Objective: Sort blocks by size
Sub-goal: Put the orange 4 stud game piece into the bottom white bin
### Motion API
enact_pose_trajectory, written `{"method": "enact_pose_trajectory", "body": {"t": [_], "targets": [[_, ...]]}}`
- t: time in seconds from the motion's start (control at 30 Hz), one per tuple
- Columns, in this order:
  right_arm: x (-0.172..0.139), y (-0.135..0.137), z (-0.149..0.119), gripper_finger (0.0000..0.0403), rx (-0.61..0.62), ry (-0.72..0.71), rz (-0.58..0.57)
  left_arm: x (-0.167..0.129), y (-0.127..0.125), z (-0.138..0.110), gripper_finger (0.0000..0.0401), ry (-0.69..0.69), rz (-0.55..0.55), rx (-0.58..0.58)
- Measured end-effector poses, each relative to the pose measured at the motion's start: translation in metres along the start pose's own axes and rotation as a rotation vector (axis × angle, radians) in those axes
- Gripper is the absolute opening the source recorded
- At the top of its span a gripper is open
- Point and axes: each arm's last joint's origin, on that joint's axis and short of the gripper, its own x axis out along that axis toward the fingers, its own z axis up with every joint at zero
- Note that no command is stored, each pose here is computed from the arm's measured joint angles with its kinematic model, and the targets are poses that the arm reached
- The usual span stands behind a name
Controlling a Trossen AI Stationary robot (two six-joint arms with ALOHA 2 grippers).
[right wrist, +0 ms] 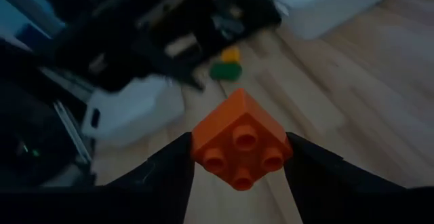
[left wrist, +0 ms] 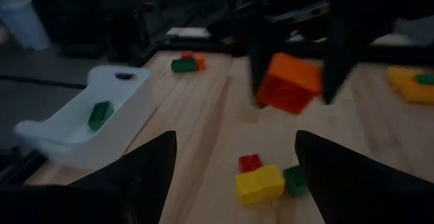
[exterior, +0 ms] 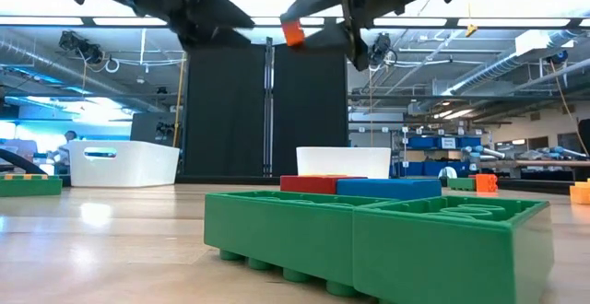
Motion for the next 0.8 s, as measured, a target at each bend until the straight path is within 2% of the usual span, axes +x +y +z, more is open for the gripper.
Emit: {"method": "enact_pose_trajectory", "body": {"t": [0.13,0.3,0.43,0.8], "targets": [[0.0,-0.004,0.008,0.0218,0.02,-0.026,0.051,0.0,-0.002,0.005,0.031,-0.045,-0.067,0.058],[0.0,-0.004,0.014,0.0223,0.026,-0.053,0.109,0.002,-0.004,0.008,0.0306,-0.091,-0.074,0.146],[0.0,-0.002,0.017,0.0219,0.006,-0.072,0.142,0.009,-0.006,0.007,0.0304,-0.117,-0.07,0.138],[0.0,-0.002,0.017,0.0222,-0.001,-0.07,0.143,0.026,-0.013,0.005,0.0304,-0.211,-0.062,0.137]]}}
